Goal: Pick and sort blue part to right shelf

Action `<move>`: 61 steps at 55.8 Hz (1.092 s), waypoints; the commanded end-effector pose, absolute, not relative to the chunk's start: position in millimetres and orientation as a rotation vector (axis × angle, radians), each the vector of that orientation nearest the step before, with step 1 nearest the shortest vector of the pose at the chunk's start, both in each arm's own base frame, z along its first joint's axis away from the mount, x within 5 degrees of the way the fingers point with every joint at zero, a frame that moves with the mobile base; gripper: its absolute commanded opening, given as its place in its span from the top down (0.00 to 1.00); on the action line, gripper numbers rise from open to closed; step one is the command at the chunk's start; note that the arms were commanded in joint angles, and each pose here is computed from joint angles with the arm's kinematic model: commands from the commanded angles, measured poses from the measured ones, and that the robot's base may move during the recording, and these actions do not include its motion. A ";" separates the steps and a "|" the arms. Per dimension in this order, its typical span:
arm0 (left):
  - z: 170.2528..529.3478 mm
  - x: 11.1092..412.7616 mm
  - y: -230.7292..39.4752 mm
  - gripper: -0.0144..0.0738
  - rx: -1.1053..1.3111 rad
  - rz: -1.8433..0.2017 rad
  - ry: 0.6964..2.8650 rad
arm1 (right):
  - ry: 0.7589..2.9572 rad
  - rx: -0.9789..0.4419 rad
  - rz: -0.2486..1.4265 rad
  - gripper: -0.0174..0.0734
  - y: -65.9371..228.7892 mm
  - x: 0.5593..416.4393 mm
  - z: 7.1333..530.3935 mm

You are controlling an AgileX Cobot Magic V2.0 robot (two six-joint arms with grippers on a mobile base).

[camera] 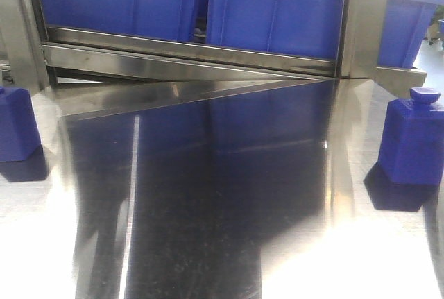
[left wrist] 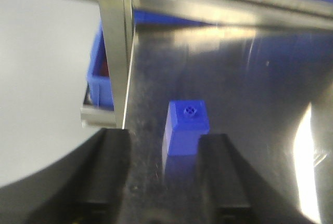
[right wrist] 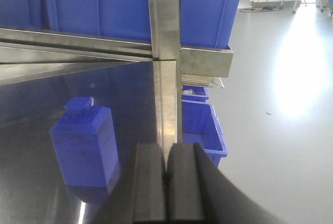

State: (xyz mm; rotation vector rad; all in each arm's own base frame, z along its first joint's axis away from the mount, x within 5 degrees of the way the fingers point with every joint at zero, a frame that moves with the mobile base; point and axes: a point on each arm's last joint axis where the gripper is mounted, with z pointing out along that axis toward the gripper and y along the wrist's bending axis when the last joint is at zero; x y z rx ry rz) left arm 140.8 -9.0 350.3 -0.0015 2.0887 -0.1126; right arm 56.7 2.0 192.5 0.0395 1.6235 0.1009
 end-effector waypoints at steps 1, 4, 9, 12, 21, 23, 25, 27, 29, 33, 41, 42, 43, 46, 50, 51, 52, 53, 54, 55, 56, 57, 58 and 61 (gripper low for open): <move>366.3 161.9 -11.1 0.31 -0.015 -0.145 2.074 | 1.510 0.022 0.102 0.76 2.6 55.0 204.7; 367.2 174.3 -12.6 0.30 -0.020 -0.165 2.125 | 1.510 0.022 0.102 0.76 2.6 55.0 204.7; 366.2 196.6 -15.7 0.25 -0.022 -0.198 2.235 | 1.510 0.022 0.102 0.76 2.6 55.0 204.7; 365.2 210.5 -17.6 0.21 -0.017 -0.216 2.302 | 1.510 0.022 0.102 0.76 2.6 55.0 204.7; 364.2 247.8 -20.8 0.13 0.002 -0.239 2.422 | 1.510 0.022 0.102 0.76 2.6 55.0 204.7; 362.8 257.1 -21.2 0.13 0.003 -0.240 2.444 | 1.510 0.022 0.102 0.76 2.6 55.0 204.7; 360.7 264.9 -21.5 0.13 0.003 -0.241 2.459 | 1.510 0.022 0.102 0.76 2.6 55.0 204.7; 357.9 272.0 -21.7 0.13 0.002 -0.242 2.476 | 1.510 0.022 0.102 0.76 2.6 55.0 204.7; 352.7 279.8 -22.0 0.13 0.001 -0.243 2.504 | 1.510 0.022 0.103 0.76 2.6 55.0 204.7; 343.0 291.2 -22.6 0.13 0.002 -0.247 2.561 | 1.510 0.022 0.103 0.76 2.6 55.0 204.7; 320.9 310.7 -24.7 0.13 -0.001 -0.249 2.623 | 1.510 0.022 0.103 0.76 2.6 55.0 204.7; 317.8 313.1 -24.8 0.13 -0.003 -0.249 2.629 | 1.510 0.022 0.103 0.76 2.6 55.0 204.7; 316.0 314.8 -25.6 0.13 -0.002 -0.250 2.629 | 1.510 0.022 0.103 0.76 2.6 55.0 204.7; 308.9 320.4 -29.9 0.13 0.009 -0.255 2.638 | 1.510 0.022 0.103 0.76 2.6 55.0 204.7; 299.9 327.0 -37.6 0.13 0.033 -0.260 2.647 | 1.510 0.022 0.103 0.76 2.6 55.0 204.7; 298.4 328.5 -38.8 0.13 0.039 -0.256 2.645 | 1.510 0.022 0.103 0.76 2.6 55.0 204.7; 297.0 329.4 -40.8 0.13 0.049 -0.254 2.646 | 1.510 0.022 0.103 0.76 2.6 55.0 204.7; 296.0 330.7 -42.4 0.13 0.053 -0.255 2.643 | 1.510 0.022 0.103 0.76 2.6 55.0 204.7; 293.9 331.9 -44.5 0.13 0.063 -0.253 2.645 | 1.510 0.022 0.103 0.76 2.6 55.0 204.7; 292.8 333.3 -46.8 0.13 0.070 -0.255 2.644 | 1.510 0.022 0.103 0.76 2.6 55.0 204.7; 291.5 334.0 -47.4 0.13 0.072 -0.256 2.646 | 1.510 0.022 0.103 0.76 2.6 55.0 204.7; 291.0 334.6 -48.6 0.13 0.075 -0.256 2.643 | 1.510 0.022 0.103 0.76 2.6 55.0 204.7; 288.5 336.2 -50.5 0.13 0.081 -0.257 2.645 | 1.510 0.022 0.103 0.76 2.6 55.0 204.7; 284.2 338.0 -54.3 0.13 0.095 -0.257 2.656 | 1.510 0.022 0.103 0.76 2.6 55.0 204.7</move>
